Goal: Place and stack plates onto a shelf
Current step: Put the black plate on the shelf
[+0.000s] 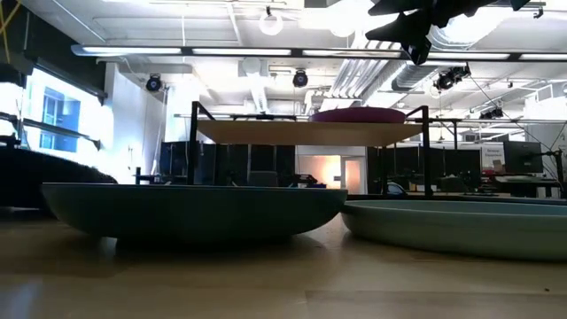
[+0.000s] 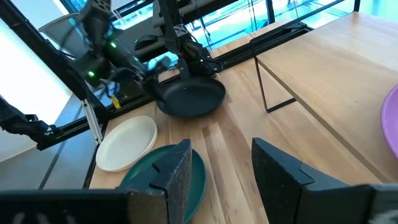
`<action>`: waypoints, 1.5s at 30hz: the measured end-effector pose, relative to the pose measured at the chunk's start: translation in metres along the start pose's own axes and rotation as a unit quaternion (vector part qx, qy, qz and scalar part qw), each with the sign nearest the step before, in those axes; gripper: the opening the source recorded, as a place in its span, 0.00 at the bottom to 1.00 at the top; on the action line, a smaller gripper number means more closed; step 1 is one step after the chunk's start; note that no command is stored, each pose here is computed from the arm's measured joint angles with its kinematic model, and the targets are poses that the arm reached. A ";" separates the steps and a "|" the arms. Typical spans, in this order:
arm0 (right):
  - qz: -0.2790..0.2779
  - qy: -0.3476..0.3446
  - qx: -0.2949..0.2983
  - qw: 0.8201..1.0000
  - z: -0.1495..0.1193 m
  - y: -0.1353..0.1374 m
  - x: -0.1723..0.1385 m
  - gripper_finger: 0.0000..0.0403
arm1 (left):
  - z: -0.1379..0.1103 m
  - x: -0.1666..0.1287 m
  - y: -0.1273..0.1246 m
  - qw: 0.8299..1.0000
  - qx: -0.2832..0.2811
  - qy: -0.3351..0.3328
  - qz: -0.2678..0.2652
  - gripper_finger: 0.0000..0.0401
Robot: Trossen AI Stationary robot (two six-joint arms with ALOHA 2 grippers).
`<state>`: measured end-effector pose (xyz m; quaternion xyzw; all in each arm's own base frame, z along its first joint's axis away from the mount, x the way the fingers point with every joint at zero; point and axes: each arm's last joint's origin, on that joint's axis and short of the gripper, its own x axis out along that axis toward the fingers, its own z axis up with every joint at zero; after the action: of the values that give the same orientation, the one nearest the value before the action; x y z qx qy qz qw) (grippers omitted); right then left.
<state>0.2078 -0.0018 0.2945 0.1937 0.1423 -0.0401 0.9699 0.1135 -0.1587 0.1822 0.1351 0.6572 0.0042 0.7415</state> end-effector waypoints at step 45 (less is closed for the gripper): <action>-0.022 -0.009 -0.020 1.000 0.001 -0.001 0.000 0.37 | 0.193 -0.041 0.287 0.991 0.041 -0.006 0.125 0.00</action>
<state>0.2078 -0.0032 0.2945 0.1708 0.1386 -0.0604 0.9736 0.3451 0.0725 0.3007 0.2467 0.6306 0.0696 0.7326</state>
